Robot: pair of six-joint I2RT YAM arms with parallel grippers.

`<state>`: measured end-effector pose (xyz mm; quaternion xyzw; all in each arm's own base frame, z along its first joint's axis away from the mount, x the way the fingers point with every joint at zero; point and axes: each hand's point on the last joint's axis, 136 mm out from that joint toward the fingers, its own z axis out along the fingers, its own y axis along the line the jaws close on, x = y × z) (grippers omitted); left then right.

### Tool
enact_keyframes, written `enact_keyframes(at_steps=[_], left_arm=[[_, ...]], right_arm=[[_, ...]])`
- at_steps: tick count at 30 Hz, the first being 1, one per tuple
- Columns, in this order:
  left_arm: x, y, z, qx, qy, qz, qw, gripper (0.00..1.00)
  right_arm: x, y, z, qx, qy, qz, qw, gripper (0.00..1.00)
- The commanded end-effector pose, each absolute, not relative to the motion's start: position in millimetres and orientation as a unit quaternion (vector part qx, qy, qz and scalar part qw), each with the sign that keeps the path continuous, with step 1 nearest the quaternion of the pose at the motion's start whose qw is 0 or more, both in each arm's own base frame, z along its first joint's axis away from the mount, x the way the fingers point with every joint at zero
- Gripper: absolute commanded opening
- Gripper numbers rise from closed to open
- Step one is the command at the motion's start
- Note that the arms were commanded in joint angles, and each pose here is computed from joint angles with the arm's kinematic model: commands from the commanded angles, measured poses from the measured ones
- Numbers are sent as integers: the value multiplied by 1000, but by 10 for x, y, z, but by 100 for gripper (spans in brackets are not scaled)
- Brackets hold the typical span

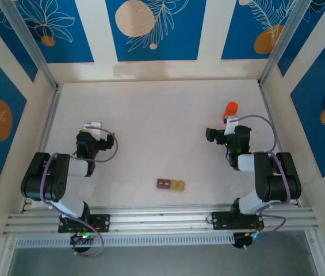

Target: Sort the pills into containers

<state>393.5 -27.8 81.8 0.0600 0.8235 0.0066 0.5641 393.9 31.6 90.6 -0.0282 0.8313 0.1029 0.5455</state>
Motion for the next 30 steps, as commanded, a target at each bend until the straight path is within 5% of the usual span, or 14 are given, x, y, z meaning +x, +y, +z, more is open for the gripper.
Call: enact_keyframes(at_steps=[1, 30], left_arm=[[3963, -268, 904, 59, 816, 11, 576, 99], [3961, -274, 906, 59, 815, 9, 576, 99]], right_arm=[[3970, 344, 940, -29, 828, 108, 549, 99], [3961, 339, 946, -28, 827, 110, 551, 99]])
